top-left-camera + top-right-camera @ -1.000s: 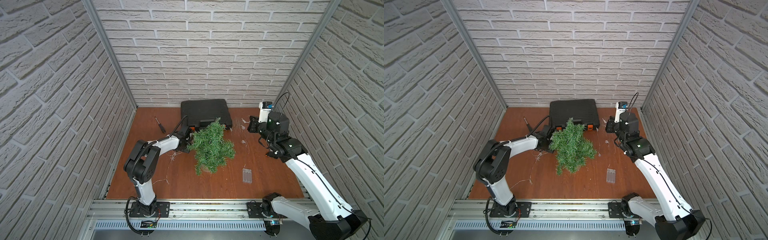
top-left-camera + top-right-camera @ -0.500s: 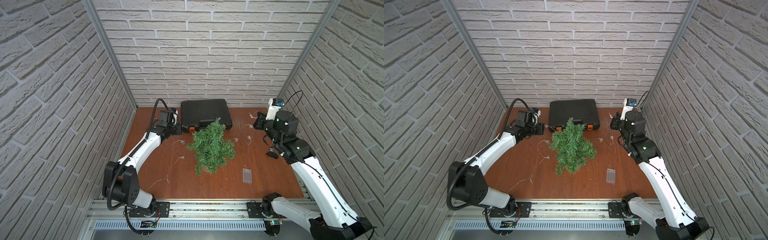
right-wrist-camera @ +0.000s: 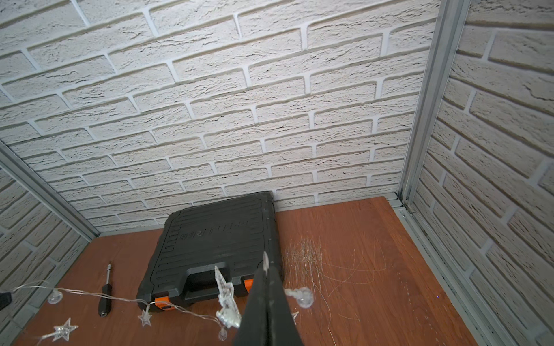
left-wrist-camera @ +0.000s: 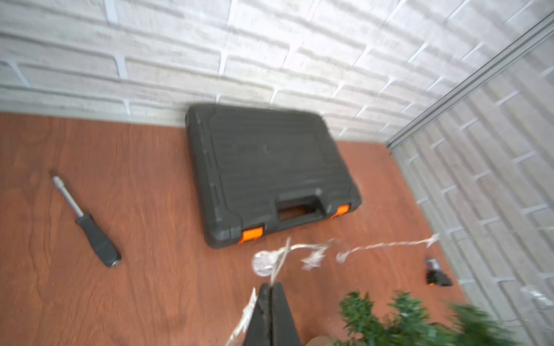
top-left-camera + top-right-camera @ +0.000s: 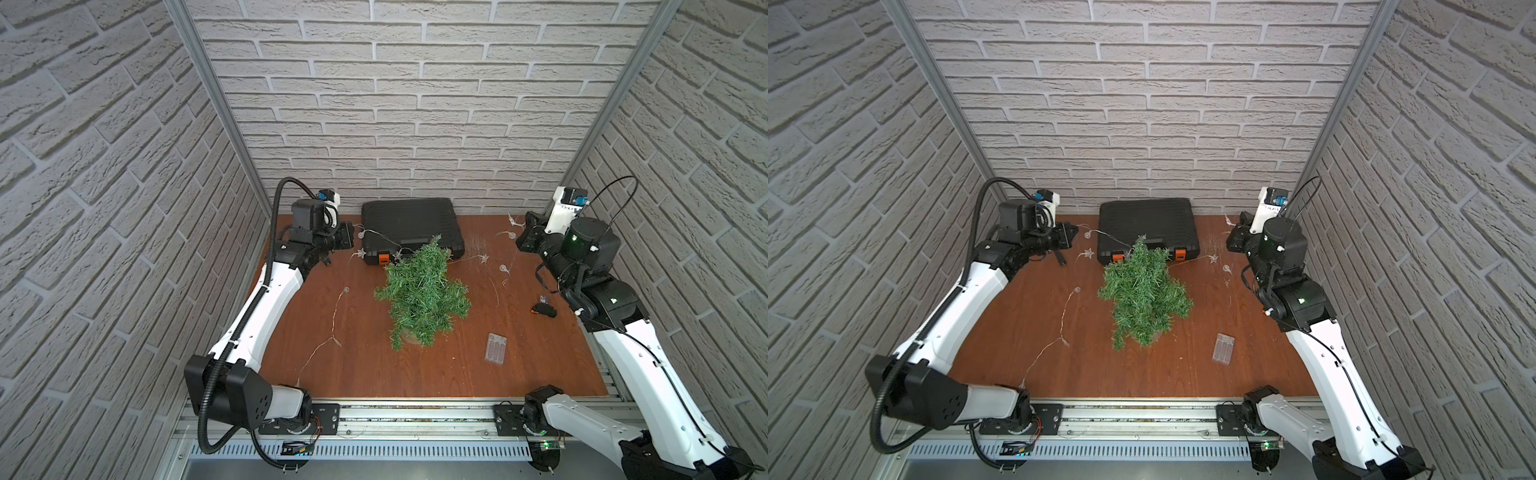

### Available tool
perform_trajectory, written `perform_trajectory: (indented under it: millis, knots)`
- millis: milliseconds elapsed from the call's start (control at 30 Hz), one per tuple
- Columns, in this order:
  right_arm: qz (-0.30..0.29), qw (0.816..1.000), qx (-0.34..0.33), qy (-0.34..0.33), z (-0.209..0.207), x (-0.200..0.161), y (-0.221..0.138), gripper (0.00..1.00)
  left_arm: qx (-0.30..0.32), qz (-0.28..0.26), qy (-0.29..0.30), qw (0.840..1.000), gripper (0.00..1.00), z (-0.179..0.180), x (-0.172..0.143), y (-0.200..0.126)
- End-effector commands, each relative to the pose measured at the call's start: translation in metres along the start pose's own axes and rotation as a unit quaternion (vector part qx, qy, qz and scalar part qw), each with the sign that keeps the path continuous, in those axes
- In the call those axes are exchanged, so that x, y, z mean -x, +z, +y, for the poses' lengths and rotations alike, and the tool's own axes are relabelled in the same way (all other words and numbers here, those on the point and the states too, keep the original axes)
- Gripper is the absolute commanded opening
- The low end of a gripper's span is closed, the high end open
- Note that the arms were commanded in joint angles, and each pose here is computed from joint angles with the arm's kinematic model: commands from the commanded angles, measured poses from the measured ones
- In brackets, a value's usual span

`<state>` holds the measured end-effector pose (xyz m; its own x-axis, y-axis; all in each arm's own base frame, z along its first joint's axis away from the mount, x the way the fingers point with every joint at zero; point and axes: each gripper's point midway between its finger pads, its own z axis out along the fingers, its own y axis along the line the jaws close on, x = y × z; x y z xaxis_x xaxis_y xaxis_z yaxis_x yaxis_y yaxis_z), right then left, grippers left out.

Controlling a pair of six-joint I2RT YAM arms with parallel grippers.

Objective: Wrap string light around the christmas tree
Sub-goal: Pick up the light string from the center of the board, then place the light string at the center of the board.

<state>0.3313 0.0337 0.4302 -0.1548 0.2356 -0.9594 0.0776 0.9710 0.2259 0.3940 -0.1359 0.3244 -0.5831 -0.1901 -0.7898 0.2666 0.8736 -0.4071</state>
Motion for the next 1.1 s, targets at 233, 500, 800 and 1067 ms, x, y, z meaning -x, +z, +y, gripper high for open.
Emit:
perform_trajectory:
  millis: [233, 500, 800, 1067]
  knots:
    - [-0.058, 0.996, -0.061, 0.011, -0.026, 0.028, -0.019, 0.02, -0.118, -0.063, -0.002, 0.991, 0.00, -0.058, 0.048, -0.052]
    - [-0.052, 0.995, -0.084, 0.006, -0.038, 0.017, -0.023, 0.02, -0.185, -0.052, 0.021, 0.981, 0.00, -0.092, 0.068, -0.066]
    - [0.083, 0.996, -0.013, 0.005, -0.023, -0.093, 0.011, 0.02, -0.227, -0.009, 0.060, 0.972, 0.00, -0.121, 0.059, -0.053]
    - [0.185, 0.983, -0.001, 0.012, -0.024, -0.171, 0.028, 0.03, -0.234, 0.010, 0.080, 0.969, 0.00, -0.135, 0.057, -0.043]
